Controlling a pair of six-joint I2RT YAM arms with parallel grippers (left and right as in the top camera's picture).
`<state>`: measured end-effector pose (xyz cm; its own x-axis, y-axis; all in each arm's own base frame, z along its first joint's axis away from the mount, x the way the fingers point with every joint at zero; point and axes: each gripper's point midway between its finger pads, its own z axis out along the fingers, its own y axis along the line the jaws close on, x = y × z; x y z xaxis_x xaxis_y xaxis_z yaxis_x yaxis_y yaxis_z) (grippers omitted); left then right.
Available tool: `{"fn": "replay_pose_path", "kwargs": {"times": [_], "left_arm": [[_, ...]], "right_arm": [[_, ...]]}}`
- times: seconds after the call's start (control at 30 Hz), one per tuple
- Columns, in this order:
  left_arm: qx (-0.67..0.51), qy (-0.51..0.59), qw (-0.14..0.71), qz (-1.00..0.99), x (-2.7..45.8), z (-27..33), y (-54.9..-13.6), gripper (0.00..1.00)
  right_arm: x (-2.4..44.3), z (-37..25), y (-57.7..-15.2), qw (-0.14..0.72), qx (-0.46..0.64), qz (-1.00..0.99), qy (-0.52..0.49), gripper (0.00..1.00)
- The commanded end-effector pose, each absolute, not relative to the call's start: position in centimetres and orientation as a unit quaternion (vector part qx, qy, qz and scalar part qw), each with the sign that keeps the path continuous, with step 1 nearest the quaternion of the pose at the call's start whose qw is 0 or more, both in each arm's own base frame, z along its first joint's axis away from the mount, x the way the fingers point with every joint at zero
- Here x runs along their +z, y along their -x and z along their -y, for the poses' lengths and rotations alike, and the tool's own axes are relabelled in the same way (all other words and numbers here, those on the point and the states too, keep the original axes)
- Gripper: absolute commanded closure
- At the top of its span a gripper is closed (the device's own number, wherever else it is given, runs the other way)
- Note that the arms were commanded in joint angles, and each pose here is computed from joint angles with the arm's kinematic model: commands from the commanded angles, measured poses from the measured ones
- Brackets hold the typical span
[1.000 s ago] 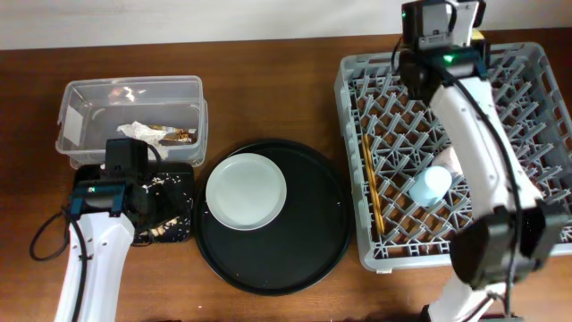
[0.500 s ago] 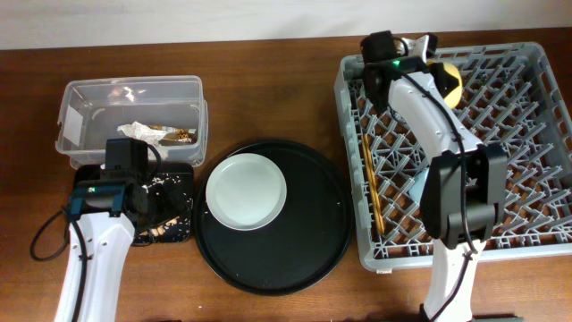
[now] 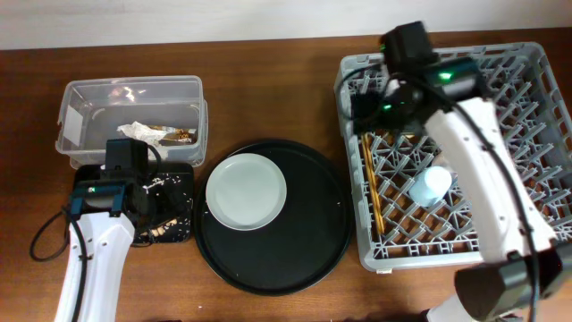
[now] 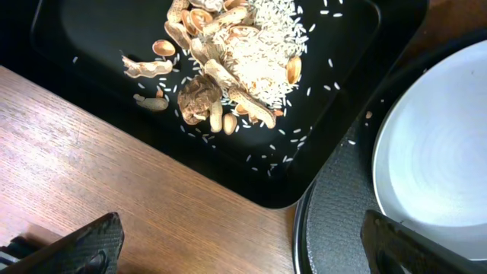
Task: Sort waste into correct bins and load items into the dishwasher rack
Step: 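Grasp the white plate with the right gripper and stand it in the rack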
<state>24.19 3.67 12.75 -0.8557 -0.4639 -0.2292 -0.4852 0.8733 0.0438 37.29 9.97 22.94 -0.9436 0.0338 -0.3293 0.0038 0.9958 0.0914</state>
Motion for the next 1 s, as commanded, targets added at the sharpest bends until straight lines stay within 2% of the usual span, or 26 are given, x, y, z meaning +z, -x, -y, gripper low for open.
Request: {"fn": "replay_pose_path", "kwargs": {"times": [0.0,0.1,0.27,0.37,0.47,0.6,0.63,0.7,0.83,0.87,0.97], "left_arm": [[0.056,0.254,0.104,-0.96,13.0,-3.9,-23.7,0.01],[0.056,0.254,0.1,-0.96,13.0,-3.9,-23.5,0.01],[0.058,0.253,0.095,-0.961,12.9,-3.9,-23.2,0.01],[0.058,0.253,0.094,-0.961,12.9,-3.9,-23.2,0.01],[0.058,0.253,0.092,-0.961,12.9,-3.9,-23.1,0.01],[0.059,0.253,0.089,-0.962,12.9,-3.9,-23.0,0.01],[0.059,0.253,0.089,-0.962,12.9,-3.9,-23.0,0.01],[0.059,0.253,0.089,-0.962,12.9,-3.9,-23.0,0.01],[0.059,0.253,0.092,-0.961,12.9,-3.9,-23.1,0.01],[0.058,0.253,0.093,-0.961,12.9,-3.9,-23.1,0.01],[0.058,0.253,0.095,-0.961,12.9,-3.9,-23.2,0.01]], "right_arm": [[19.6,-18.4,-34.9,0.083,0.139,-0.983,0.089,0.07],[13.3,-23.6,-32.6,-0.007,0.115,-0.982,0.147,0.07],[4.0,-26.6,-30.2,-0.112,0.063,-0.983,0.13,0.09],[1.4,-27.2,-29.8,-0.125,0.051,-0.983,0.122,0.26],[-0.1,-26.6,-29.5,-0.127,0.039,-0.986,0.1,0.6],[-0.4,-25.0,-29.9,-0.116,-0.004,-0.991,0.059,0.92],[-0.3,-24.6,-30.1,-0.118,-0.005,-0.992,0.054,0.96],[1.7,-22.9,-31.6,-0.103,0.008,-0.994,0.043,0.96],[13.1,-16.5,-35.8,0.06,-0.003,-0.998,0.031,0.96],[17.3,-13.1,-36.8,0.13,-0.032,-0.991,0.003,0.96],[25.2,-3.8,-38.2,0.271,-0.185,-0.941,-0.081,0.96]]}}
